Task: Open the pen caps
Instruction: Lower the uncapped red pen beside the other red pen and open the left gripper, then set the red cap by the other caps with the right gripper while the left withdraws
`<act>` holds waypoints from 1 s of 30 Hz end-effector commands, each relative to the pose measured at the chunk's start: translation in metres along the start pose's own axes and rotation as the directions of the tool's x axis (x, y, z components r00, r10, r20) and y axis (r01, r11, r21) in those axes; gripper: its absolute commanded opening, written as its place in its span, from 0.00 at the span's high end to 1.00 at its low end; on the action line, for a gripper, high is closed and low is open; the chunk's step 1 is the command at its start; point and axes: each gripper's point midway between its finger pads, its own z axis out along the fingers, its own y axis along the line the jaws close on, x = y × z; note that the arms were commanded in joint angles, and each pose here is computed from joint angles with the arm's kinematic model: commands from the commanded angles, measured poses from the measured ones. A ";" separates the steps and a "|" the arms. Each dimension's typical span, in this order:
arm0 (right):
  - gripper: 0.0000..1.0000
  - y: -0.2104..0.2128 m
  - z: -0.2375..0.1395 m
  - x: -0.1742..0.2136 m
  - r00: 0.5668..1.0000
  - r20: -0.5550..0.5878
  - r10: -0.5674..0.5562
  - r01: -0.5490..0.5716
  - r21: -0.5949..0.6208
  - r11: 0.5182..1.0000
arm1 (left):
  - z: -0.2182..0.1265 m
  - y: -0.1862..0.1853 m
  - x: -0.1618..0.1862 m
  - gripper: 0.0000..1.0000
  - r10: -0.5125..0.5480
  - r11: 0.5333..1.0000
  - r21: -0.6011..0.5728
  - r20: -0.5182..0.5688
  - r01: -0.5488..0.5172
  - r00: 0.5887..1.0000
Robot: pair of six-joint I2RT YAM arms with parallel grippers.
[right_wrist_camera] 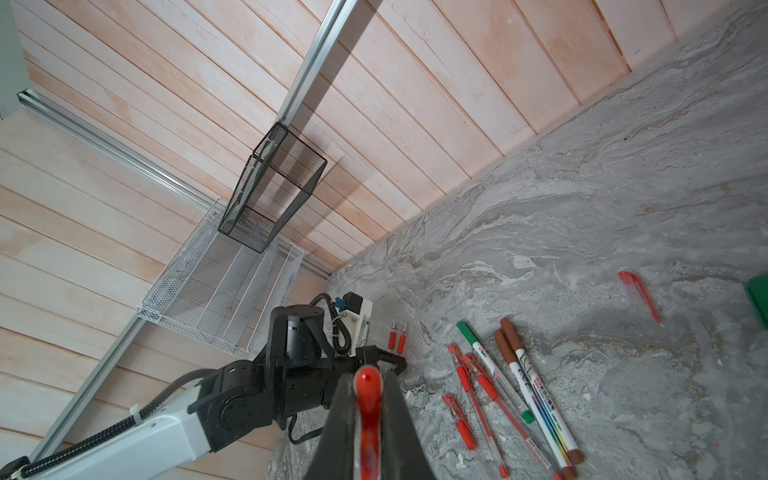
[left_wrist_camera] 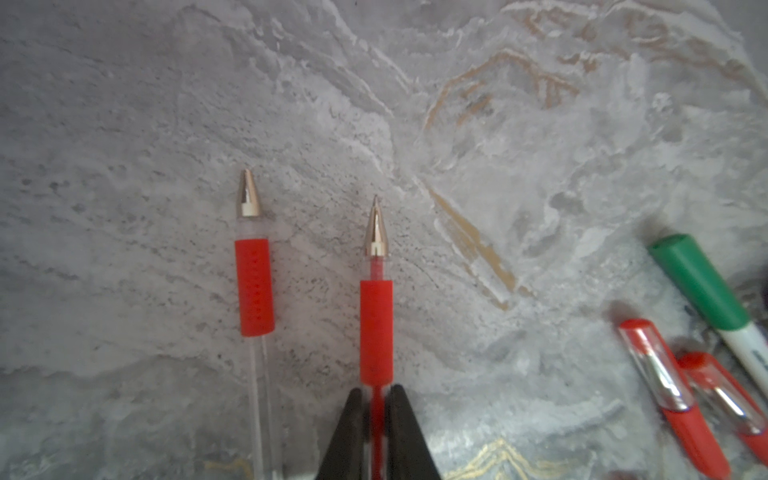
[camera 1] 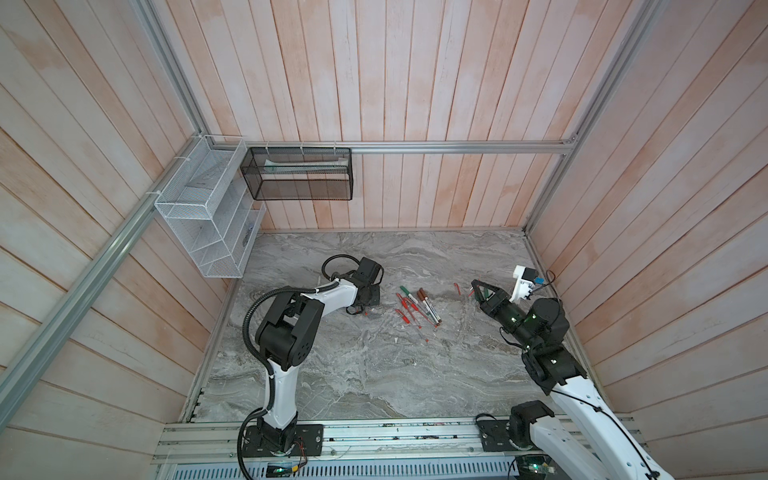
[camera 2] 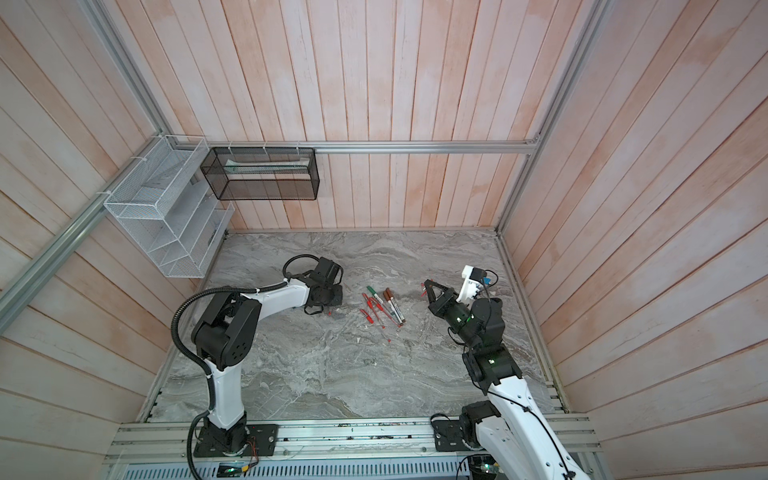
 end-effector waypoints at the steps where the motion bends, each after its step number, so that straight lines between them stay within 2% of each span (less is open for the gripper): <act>1: 1.00 0.005 -0.001 -0.005 1.000 0.011 -0.018 0.018 -0.014 1.000 | 0.011 0.013 0.013 0.83 -0.011 0.999 -0.052 -0.052 0.009 0.999; 4: 1.00 0.006 -0.001 -0.007 1.000 0.012 -0.028 0.029 -0.006 1.000 | 0.013 0.012 0.012 0.77 -0.012 0.999 -0.050 -0.054 0.009 0.998; 10: 1.00 0.007 -0.002 -0.009 0.999 0.016 -0.044 0.044 -0.007 0.999 | 0.012 0.016 0.010 0.77 -0.025 0.998 -0.054 -0.061 0.021 0.998; 16: 1.00 0.002 0.003 -0.015 0.995 -0.015 -0.099 0.099 0.059 0.993 | -0.029 -0.004 -0.012 0.77 -0.031 0.998 0.046 0.008 0.031 0.999; 22: 1.00 -0.019 0.028 -0.017 0.972 -0.162 -0.168 0.194 0.163 0.967 | -0.082 -0.028 -0.031 0.72 0.034 0.990 0.127 0.144 -0.053 0.989; 27: 1.00 -0.051 0.055 -0.023 0.934 -0.292 -0.206 0.288 0.272 0.918 | -0.118 -0.022 -0.038 0.64 0.056 0.984 0.149 0.249 -0.096 0.967; 30: 1.00 -0.064 0.072 -0.027 0.910 -0.349 -0.223 0.333 0.295 0.896 | -0.138 -0.014 -0.042 0.56 0.060 0.975 0.186 0.304 -0.121 0.951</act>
